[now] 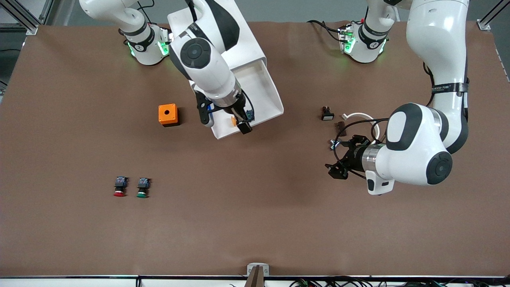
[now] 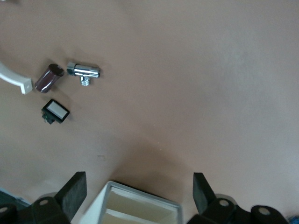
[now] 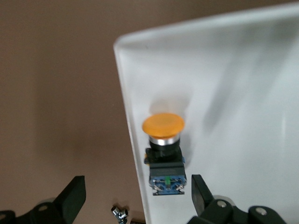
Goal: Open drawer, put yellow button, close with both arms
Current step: 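Lift and carry the yellow button into the open drawer with the right gripper, then open the right gripper and withdraw while the left gripper releases the drawer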
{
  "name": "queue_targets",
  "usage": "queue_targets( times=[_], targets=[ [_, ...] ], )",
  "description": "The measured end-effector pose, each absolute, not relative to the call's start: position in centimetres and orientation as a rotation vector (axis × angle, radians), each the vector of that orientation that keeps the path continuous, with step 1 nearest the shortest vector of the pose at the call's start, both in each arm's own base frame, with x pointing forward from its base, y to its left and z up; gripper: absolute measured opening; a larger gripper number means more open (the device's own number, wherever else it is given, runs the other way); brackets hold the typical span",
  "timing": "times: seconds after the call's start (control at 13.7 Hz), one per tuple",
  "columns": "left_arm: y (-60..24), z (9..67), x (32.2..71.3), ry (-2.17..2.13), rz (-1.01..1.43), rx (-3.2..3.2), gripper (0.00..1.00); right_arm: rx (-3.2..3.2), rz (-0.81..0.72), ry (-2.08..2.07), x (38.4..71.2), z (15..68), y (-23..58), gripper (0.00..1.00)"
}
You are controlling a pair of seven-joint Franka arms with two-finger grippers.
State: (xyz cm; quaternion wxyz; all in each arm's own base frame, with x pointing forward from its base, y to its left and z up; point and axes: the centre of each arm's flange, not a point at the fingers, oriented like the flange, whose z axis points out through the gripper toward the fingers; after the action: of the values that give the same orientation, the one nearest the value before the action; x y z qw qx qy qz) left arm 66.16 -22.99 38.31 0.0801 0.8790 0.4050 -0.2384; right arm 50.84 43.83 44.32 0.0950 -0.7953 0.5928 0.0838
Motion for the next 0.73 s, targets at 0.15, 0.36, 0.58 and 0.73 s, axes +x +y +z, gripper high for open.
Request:
queue_targets(
  times=[0.15, 0.36, 0.58, 0.73],
  targets=[
    [-24.7, 38.2, 65.6, 1.069, -0.704, 2.679, 1.00, -2.413, 0.253, 1.707, 53.2, 46.8, 40.6, 1.00],
    [-28.4, 38.3, 64.4, 0.823, -0.645, 2.757, 1.00, -2.499, 0.255, 1.601, 56.2, 49.8, 35.3, 1.00],
    [-33.4, 38.2, 63.2, 0.629, -0.457, 2.878, 1.00, -2.665, 0.296, 1.380, 58.1, 51.4, 29.2, 1.00],
    [-37.2, 37.0, 61.6, 0.519, -0.347, 2.988, 1.00, -2.723, 0.328, 1.282, 59.2, 52.1, 24.5, 1.00]
  ],
)
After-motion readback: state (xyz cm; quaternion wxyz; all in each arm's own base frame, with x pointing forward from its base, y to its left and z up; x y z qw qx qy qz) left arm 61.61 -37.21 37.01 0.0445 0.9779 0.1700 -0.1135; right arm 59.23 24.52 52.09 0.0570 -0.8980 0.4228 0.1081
